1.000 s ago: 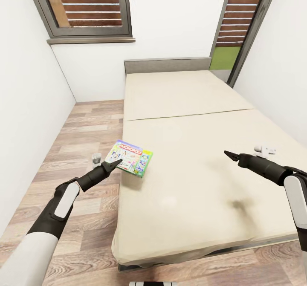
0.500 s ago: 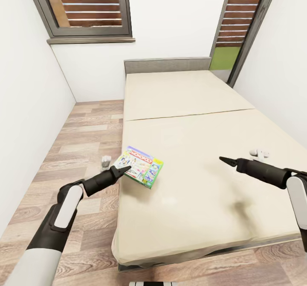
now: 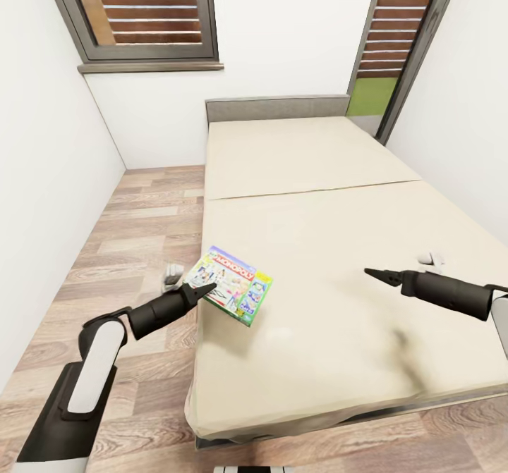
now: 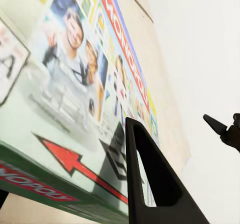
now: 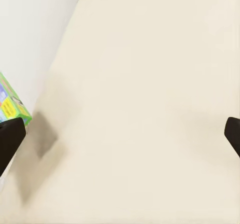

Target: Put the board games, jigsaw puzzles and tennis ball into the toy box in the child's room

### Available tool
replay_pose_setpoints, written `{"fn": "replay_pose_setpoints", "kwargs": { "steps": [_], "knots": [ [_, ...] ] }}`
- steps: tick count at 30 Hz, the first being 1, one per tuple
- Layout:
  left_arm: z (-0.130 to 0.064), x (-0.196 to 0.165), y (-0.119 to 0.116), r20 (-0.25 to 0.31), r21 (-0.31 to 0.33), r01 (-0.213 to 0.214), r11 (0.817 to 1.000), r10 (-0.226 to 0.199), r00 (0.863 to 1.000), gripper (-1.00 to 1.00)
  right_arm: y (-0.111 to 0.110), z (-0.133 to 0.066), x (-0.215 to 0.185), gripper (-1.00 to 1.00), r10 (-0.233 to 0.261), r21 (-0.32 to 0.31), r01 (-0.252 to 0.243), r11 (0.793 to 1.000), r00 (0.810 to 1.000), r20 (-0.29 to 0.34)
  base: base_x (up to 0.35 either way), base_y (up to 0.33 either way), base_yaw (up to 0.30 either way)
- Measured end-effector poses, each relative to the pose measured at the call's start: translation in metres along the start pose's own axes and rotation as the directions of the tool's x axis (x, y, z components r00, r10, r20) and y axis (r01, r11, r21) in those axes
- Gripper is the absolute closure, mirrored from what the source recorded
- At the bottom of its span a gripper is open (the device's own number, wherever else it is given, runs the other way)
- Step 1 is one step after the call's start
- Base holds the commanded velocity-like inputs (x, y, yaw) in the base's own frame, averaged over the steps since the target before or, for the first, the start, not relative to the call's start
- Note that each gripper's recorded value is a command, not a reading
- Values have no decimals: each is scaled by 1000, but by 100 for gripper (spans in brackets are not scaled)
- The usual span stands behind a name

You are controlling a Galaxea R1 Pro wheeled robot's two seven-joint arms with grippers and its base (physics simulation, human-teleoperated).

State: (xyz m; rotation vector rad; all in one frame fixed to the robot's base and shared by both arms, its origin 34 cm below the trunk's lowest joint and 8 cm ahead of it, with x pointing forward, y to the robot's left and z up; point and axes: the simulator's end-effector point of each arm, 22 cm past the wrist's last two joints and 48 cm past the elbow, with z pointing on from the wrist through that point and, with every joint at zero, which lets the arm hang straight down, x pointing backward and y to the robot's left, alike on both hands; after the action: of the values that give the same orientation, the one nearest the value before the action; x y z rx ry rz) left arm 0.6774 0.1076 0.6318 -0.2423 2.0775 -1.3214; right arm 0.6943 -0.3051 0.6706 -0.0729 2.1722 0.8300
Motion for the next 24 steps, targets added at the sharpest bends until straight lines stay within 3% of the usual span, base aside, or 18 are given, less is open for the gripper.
{"fn": "replay_pose_setpoints", "kwargs": {
  "steps": [6,24],
  "knots": [
    [-6,-7,-13,4,3,10,1000,-10,1000,100,7,-7,-11,-100,-4,-9,4,1000,1000,-4,0,0,0],
    [-32,-44,-50,50,67,97,993,-100,994,100,31,-20,-41,-100,-6,-26,6,1000,1000,-6,0,0,0]
  ]
}}
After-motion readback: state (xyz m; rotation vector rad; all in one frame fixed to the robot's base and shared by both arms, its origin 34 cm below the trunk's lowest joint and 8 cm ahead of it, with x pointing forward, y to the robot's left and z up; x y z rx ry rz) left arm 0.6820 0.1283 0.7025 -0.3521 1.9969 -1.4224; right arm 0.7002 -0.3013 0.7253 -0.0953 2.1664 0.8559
